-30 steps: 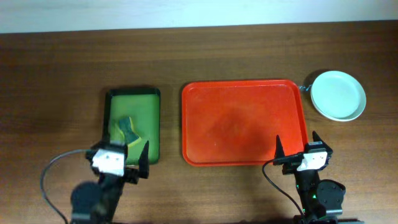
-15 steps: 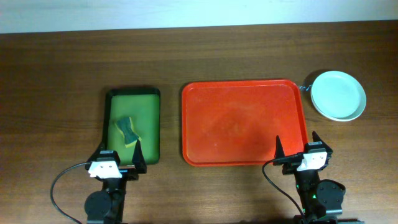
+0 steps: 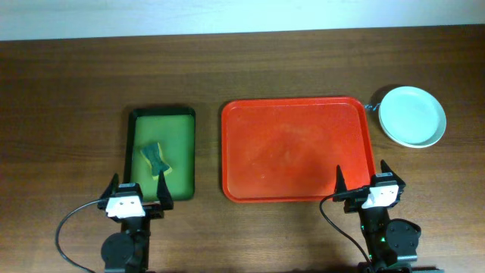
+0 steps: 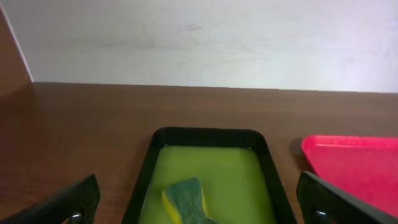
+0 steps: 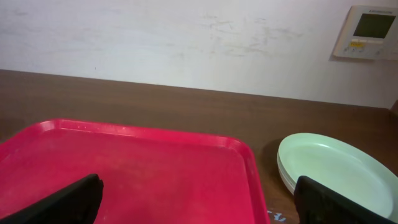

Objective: Clean dirty plates on tray and stack at the side

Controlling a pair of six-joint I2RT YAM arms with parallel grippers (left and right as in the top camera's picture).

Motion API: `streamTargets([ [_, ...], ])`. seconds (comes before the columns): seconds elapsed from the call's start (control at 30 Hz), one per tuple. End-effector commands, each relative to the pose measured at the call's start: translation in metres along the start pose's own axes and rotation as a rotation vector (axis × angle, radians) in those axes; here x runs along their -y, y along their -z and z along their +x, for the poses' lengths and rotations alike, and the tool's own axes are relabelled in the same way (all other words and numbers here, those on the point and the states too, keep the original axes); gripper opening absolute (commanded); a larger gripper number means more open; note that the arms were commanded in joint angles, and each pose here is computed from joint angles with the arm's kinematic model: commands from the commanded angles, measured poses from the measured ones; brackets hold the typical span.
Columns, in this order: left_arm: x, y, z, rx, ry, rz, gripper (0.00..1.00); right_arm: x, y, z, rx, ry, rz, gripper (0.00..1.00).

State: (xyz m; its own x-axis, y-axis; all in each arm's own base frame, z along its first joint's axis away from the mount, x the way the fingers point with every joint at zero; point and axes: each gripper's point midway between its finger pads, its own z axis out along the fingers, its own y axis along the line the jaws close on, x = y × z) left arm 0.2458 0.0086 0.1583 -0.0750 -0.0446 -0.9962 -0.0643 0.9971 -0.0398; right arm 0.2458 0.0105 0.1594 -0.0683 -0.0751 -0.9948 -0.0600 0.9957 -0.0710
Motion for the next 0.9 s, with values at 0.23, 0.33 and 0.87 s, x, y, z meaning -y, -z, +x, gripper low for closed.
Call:
streamTargets([
  [0.23,-0.0011,0.0,0.0013,0.001,-0.016,0.002,0.99,0.0005,-0.0002,0.0032,-0.004,-0.011,0.006,0.98],
  [0.33,-0.0005,0.0,0.001,0.002,-0.016,0.005,0.99,0.0005,-0.0002,0.0031,-0.004,-0.011,0.006,0.98],
  [0.87,-0.0005,0.0,0.0011,0.002,-0.016,0.005,0.99,0.0005,-0.0002,0.0031,-0.004,-0.011,0.006,0.98],
])
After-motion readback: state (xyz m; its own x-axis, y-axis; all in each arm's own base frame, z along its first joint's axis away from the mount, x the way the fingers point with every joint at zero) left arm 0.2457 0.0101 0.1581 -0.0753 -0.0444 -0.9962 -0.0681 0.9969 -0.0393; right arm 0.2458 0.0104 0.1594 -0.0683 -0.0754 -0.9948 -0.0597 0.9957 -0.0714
